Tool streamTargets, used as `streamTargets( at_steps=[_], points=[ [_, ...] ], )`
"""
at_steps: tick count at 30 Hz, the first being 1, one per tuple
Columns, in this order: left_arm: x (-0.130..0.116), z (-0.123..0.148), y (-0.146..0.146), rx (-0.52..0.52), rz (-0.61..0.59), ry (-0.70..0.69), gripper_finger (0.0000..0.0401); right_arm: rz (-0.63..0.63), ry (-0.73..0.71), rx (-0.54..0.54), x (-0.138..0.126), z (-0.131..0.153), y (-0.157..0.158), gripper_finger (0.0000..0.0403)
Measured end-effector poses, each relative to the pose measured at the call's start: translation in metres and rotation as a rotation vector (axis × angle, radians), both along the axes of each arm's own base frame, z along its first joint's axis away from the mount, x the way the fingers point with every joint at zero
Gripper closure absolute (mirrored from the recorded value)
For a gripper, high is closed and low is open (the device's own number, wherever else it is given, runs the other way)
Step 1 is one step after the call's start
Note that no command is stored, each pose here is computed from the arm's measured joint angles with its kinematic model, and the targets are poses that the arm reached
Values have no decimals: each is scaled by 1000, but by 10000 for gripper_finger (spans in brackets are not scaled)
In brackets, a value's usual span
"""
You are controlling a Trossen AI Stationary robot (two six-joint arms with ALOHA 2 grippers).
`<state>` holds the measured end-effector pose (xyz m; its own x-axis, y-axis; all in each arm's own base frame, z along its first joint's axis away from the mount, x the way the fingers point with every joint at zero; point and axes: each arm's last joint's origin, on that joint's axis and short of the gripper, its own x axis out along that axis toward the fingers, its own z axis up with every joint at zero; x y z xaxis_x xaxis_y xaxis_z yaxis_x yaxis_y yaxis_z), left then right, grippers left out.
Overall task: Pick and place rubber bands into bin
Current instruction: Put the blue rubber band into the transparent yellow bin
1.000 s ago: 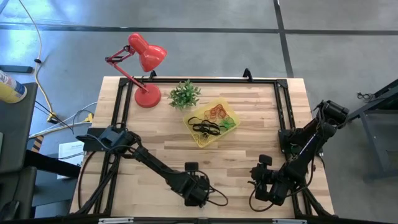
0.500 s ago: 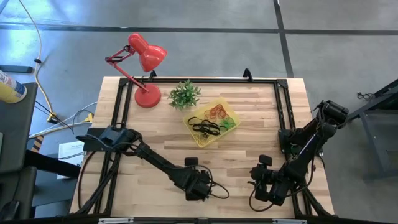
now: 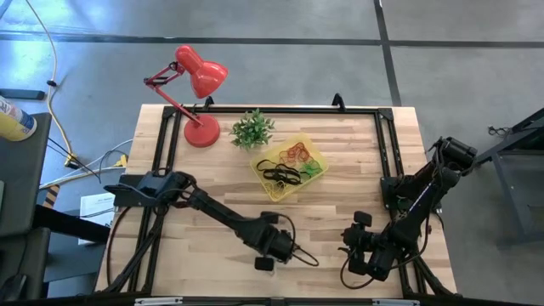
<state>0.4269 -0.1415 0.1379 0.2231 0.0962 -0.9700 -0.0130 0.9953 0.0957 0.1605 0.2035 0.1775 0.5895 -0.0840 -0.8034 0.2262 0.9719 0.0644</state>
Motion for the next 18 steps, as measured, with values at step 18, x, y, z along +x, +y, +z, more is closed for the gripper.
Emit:
streamTargets(
  at_steps=[18],
  points=[
    [13,31,-25,-145,-193,-85,287,15,5,-19,0,0,-1,210]
  ],
)
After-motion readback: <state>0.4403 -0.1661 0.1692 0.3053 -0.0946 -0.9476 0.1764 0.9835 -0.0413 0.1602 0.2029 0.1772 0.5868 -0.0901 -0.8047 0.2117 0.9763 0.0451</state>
